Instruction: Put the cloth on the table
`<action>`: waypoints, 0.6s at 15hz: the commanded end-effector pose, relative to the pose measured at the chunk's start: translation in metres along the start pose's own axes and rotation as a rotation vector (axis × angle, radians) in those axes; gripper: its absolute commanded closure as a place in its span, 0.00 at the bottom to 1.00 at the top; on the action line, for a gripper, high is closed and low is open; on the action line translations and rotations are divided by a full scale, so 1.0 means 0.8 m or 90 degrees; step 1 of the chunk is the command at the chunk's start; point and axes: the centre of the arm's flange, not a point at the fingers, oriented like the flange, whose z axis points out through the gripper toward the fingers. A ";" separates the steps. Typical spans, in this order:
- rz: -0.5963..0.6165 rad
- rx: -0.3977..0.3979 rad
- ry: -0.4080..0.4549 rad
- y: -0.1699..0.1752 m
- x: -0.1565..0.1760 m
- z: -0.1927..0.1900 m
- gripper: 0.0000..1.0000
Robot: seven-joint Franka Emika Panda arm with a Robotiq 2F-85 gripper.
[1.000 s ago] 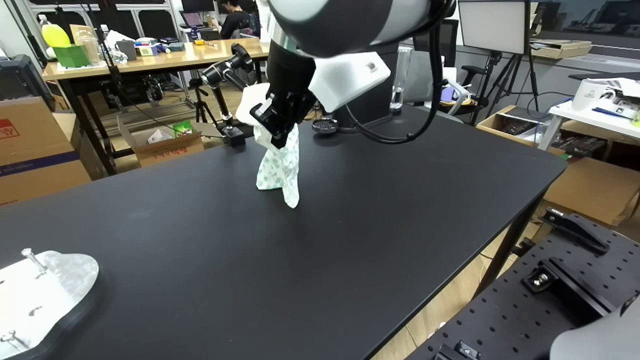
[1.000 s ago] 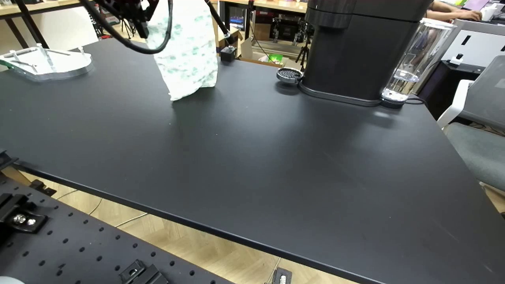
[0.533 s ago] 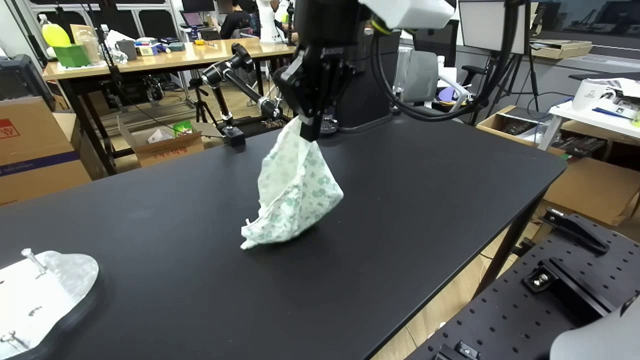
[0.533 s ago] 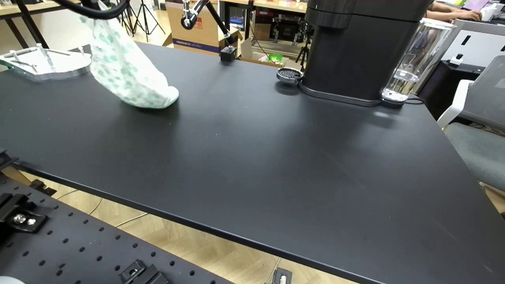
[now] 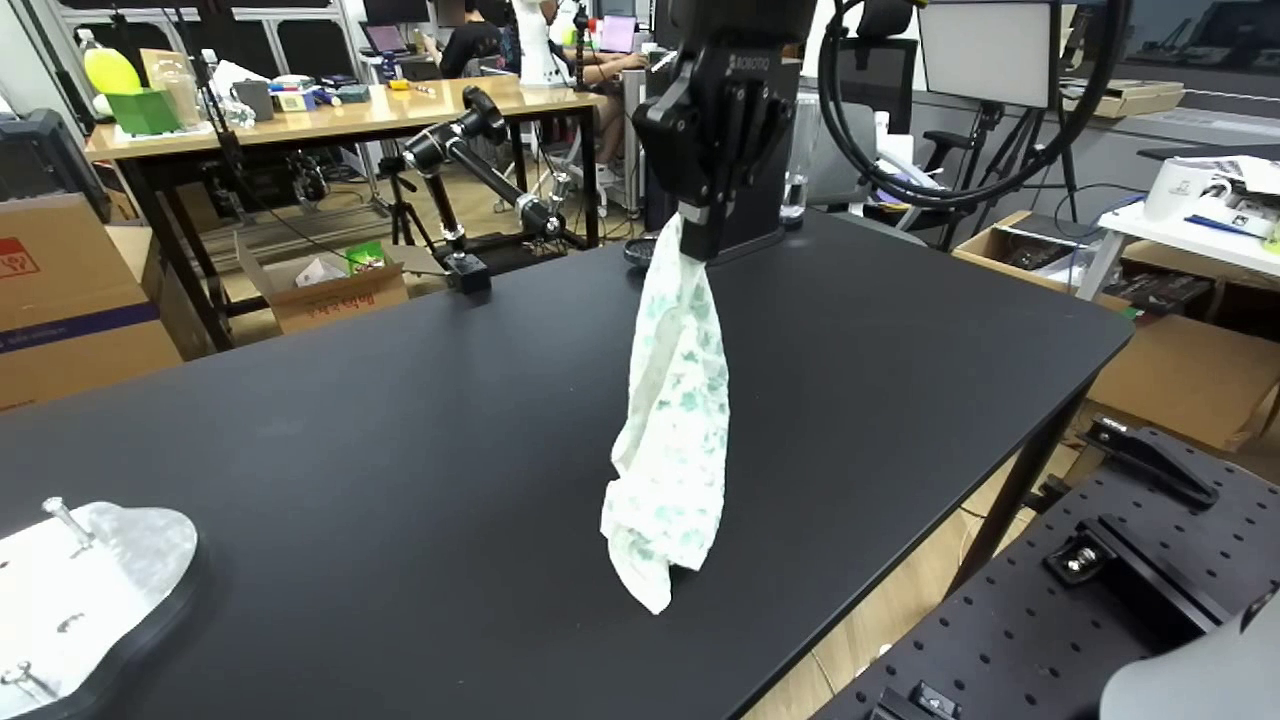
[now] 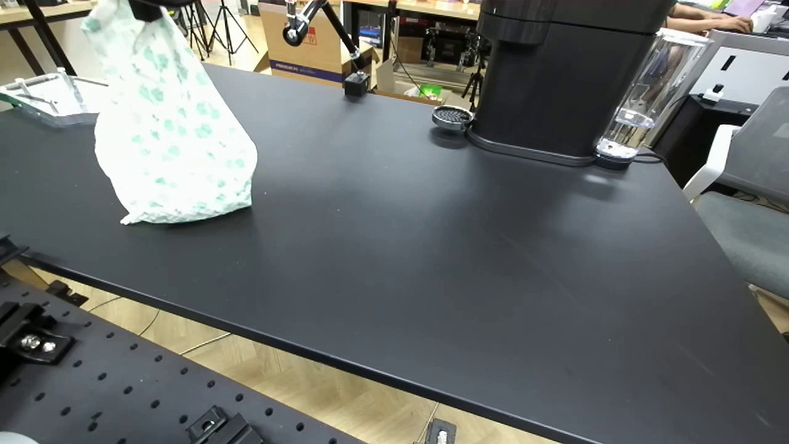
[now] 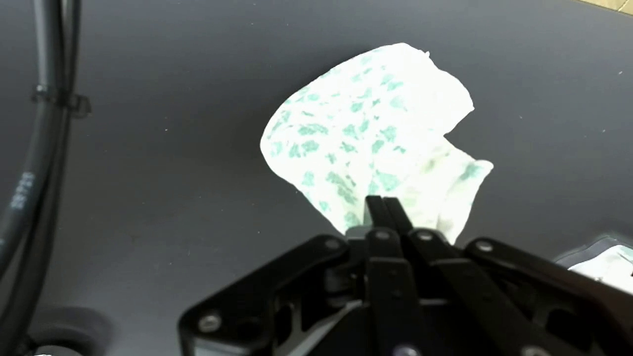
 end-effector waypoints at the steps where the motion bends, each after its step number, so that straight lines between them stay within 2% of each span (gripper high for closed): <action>1: 0.026 -0.010 0.013 0.016 -0.029 0.022 1.00; 5: 0.052 -0.017 0.049 0.030 -0.013 0.036 1.00; 6: 0.061 -0.021 0.054 0.035 -0.009 0.041 0.88; 7: 0.073 -0.024 0.057 0.042 -0.005 0.045 0.73; 9: 0.094 -0.026 0.063 0.053 -0.001 0.051 0.60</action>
